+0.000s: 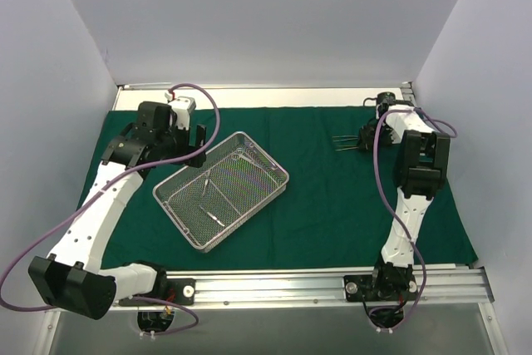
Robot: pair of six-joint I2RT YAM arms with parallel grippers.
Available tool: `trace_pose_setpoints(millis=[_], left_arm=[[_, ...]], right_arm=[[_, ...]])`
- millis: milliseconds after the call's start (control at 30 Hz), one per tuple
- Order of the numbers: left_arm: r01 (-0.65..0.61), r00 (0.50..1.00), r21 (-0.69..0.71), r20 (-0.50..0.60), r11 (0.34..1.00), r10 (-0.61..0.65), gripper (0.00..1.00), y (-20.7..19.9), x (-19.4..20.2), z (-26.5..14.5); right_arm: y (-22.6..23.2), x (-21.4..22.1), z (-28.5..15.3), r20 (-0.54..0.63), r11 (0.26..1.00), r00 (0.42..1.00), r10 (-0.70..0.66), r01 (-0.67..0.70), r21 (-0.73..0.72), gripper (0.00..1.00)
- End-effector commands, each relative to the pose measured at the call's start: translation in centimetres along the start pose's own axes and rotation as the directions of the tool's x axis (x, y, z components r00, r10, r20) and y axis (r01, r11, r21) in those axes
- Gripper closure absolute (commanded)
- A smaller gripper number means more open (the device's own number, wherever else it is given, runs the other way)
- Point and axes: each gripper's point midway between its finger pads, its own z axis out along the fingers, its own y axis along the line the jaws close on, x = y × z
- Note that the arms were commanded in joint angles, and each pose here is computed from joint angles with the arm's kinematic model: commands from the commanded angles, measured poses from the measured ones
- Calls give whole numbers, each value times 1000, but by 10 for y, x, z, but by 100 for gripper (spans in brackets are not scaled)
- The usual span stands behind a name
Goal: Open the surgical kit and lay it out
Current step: Place the medical item in the surgical kit.
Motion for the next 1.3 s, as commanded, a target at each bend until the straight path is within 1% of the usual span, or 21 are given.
trace_pose_setpoints(millis=[0,233,267,367,433,467,500,533,567,633,667,700,767,833,867,900,967,1000,1100,1167,1267], left_arm=[[5,1000,55,28,998,-7,6,-8,-8,3],[12,999,59,49,998,-15,6,-9,-10,5],[12,999,58,43,998,-14,6,-9,-7,7],[16,999,45,30,999,-18,6,-6,-5,9],[19,1000,20,14,1000,-19,6,-2,-3,10],[27,1000,7,-16,1000,-27,4,1,2,13],[43,999,-4,-26,999,-43,3,2,0,13],[59,997,-29,-44,998,-60,1,8,2,15],[73,992,-45,-104,996,-77,9,11,12,22],[83,986,-48,-144,995,-89,18,10,14,26],[91,974,-56,-201,994,-101,23,11,24,32],[102,969,-65,-219,993,-114,25,12,27,34],[111,959,-79,-254,991,-128,30,13,34,43],[118,950,-84,-280,989,-137,37,12,42,51],[122,942,-98,-301,988,-146,40,13,47,60],[132,935,-99,-318,986,-157,44,11,50,65],[135,920,-106,-357,985,-164,49,10,57,78],[129,916,-115,-367,985,-163,51,8,58,81],[89,909,-157,-391,984,-145,52,5,60,90],[66,909,-175,-395,982,-132,50,4,62,99],[73,883,-224,-439,972,-167,48,8,75,109]], right_arm=[[-28,-5,11,25,994,1000,-3,0,107,75],[-23,-5,0,24,996,999,-35,33,87,69],[-18,-6,-8,30,997,998,-46,44,65,65],[-10,-8,-31,41,997,997,-71,70,25,60],[-10,-6,-45,45,995,994,-103,102,9,52],[-7,-6,-59,51,993,992,-114,115,-20,51],[-10,-4,-65,48,990,990,-136,138,-28,47],[-12,-2,-69,41,987,987,-153,154,-35,46],[-10,0,-84,46,982,984,-173,176,-68,45],[-18,6,-94,49,965,967,-251,254,-71,44],[-17,7,-108,63,954,960,-275,280,-103,44],[-17,8,-114,72,944,951,-302,309,-119,44],[-18,13,-130,94,895,909,-405,415,-164,44],[-21,15,-138,116,854,871,-477,491,-175,44],[-24,18,-150,147,812,833,-533,553,-186,44],[-27,20,-155,164,791,814,-558,581,-192,44],[-37,23,-167,213,744,771,-600,636,-204,43],[-41,23,-171,225,734,763,-606,645,-213,43],[-54,26,-177,244,707,753,-611,658,-260,43],[-60,27,-181,246,694,751,-613,661,-285,43],[-64,23,-186,247,681,744,-621,668,-301,43]])
